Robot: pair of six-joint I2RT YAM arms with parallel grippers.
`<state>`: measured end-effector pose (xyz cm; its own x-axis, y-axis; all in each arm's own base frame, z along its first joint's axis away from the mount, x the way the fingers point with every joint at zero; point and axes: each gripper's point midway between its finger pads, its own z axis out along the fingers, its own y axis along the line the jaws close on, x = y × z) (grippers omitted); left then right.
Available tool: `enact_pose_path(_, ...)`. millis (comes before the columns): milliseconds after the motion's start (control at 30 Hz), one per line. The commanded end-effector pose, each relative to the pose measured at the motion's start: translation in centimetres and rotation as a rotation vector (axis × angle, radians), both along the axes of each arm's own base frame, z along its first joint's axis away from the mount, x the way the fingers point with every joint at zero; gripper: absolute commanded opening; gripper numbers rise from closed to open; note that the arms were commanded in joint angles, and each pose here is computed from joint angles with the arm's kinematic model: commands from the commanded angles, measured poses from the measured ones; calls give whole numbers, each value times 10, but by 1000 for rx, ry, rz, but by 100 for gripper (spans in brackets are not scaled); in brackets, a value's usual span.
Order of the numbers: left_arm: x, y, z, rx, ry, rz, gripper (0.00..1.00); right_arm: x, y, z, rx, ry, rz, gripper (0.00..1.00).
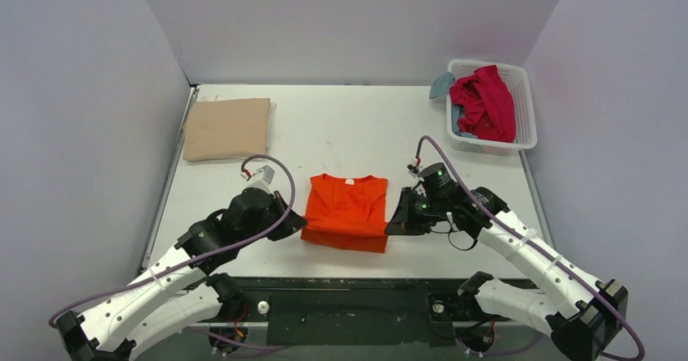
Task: Fold and stack the t-shirts
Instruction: Fold the long partially folded tshirt into a neat square
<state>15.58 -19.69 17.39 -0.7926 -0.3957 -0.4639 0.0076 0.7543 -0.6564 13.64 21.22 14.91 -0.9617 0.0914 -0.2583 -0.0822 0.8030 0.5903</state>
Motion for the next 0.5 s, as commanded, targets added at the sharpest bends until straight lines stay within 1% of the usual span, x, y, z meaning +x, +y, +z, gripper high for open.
enact_pose_path(0,44,0,39,-14,-145,105,0,15,-4,15,-18,-36,43,0)
enact_pose_path(133,72,6,34,-28,-134,161,0,38,-6,22,-24,-62,18,0)
enact_pose_path(167,76,2,38,-58,-139,147,0,43,-6,26,-21,-70,13,0)
enact_pose_path(233,87,4,37,-76,-136,155,0,52,-7,26,-21,-70,5,0)
enact_pose_path(467,122,12,31,-17,-144,187,0,82,-7,20,-5,-51,-35,0)
